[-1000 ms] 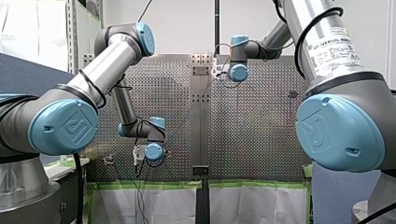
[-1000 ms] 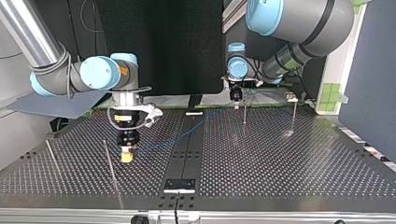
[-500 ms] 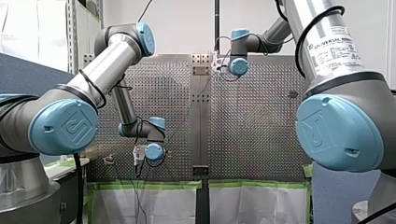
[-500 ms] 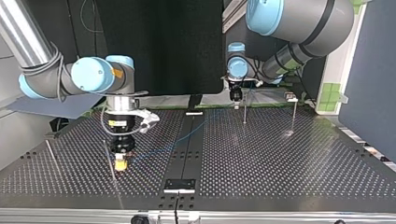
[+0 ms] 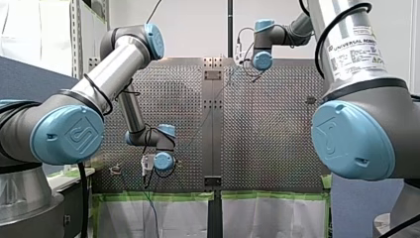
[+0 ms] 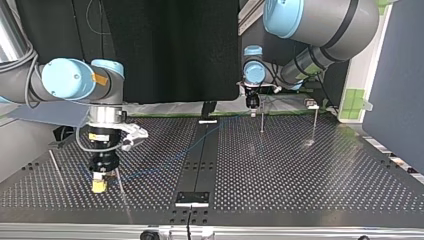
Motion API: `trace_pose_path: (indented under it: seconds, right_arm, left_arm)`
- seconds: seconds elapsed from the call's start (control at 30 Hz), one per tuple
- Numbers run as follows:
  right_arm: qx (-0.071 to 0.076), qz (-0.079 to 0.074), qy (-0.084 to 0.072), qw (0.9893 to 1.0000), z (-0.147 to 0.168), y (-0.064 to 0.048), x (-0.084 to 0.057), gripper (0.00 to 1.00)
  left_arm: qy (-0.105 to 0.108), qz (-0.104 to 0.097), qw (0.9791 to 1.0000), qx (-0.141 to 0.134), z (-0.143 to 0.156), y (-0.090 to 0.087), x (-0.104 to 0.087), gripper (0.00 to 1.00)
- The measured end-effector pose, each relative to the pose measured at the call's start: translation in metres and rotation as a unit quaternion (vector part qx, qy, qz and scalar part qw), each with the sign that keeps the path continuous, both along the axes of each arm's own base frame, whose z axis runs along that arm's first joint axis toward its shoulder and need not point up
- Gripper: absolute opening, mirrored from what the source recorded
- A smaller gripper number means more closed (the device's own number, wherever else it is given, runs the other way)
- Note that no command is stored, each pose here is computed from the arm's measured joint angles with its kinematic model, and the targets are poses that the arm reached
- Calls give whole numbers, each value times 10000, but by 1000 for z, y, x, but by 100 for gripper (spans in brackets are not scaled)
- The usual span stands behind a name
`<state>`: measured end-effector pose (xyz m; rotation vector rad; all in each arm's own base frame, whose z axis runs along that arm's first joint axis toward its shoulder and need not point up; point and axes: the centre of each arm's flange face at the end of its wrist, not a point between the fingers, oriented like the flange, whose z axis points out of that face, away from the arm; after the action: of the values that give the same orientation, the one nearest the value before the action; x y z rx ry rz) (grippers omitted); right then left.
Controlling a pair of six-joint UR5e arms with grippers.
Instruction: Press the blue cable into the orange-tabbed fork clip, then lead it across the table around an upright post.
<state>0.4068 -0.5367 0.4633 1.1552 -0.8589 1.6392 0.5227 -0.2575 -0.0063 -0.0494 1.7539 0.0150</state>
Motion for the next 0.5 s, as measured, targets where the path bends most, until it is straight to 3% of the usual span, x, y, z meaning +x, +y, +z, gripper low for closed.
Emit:
trace_pose_path:
  seconds: [0.2,0.5]
  right_arm:
    - [69,-159,71,9998,-3,-9,-15,0]
    - [212,-423,179,9987,-15,-23,-40,0]
  left_arm:
    - [2,-1,10000,-2,0,0,0,100]
    - [2,0,10000,-7,0,0,0,100]
